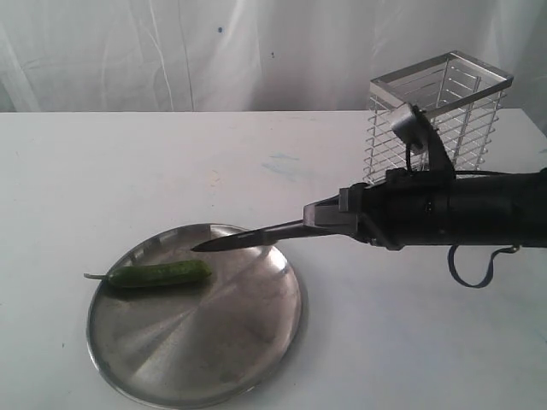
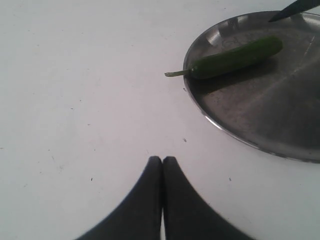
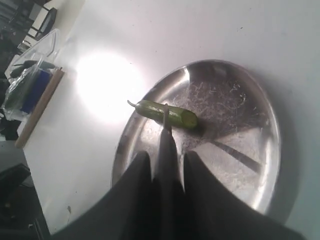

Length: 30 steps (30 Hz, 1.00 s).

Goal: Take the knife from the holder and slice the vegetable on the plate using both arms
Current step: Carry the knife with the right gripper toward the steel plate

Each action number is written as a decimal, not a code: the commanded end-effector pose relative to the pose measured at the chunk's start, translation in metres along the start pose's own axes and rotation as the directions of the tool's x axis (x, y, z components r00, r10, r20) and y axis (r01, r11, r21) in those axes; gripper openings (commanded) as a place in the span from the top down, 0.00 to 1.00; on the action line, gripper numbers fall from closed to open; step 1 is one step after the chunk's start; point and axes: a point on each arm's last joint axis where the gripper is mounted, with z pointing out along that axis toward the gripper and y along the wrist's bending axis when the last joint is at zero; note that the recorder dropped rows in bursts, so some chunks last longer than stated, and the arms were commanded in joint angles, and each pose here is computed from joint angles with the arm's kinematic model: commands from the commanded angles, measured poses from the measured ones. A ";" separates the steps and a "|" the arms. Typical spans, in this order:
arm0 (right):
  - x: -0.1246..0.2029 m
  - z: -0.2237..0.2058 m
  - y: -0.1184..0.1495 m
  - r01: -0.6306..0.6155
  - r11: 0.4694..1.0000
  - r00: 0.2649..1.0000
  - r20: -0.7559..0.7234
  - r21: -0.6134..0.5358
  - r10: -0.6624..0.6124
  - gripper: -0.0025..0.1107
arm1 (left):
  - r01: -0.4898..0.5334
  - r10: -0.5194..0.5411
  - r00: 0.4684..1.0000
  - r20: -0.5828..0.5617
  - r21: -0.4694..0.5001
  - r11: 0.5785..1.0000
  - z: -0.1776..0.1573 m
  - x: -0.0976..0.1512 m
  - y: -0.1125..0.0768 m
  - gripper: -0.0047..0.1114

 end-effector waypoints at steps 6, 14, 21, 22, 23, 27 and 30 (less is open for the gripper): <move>-0.009 -0.016 0.034 0.300 0.951 0.953 0.073 -0.076 -0.295 0.98 | 0.016 -0.016 1.000 -0.006 0.005 1.000 0.000 0.002 -0.001 0.96; -0.010 -0.037 0.087 0.513 0.858 0.852 0.112 0.020 -0.512 0.98 | 0.016 -0.016 1.000 -0.006 0.005 1.000 0.000 0.002 -0.001 0.96; -0.011 -0.046 0.095 0.512 0.858 0.849 0.133 0.036 -0.512 0.98 | 0.016 -0.016 1.000 -0.006 0.005 1.000 0.000 0.002 -0.001 0.96; -0.011 -0.046 0.094 0.506 0.862 0.853 0.127 0.035 -0.506 0.98 | 0.016 -0.016 1.000 -0.006 0.005 1.000 0.000 0.002 -0.001 0.96; -0.010 -0.046 0.093 0.498 0.867 0.859 0.115 0.040 -0.499 0.98 | 0.016 -0.016 1.000 -0.006 0.005 1.000 0.000 0.002 -0.001 0.96; -0.008 -0.047 0.078 0.336 0.925 0.937 0.042 0.178 -0.348 0.98 | 0.016 -0.016 1.000 -0.006 0.005 1.000 0.000 0.002 -0.001 0.96; -0.008 -0.049 0.065 0.120 0.934 0.987 0.065 0.337 -0.150 0.98 | 0.016 -0.016 1.000 -0.006 0.005 1.000 0.000 0.002 -0.001 0.96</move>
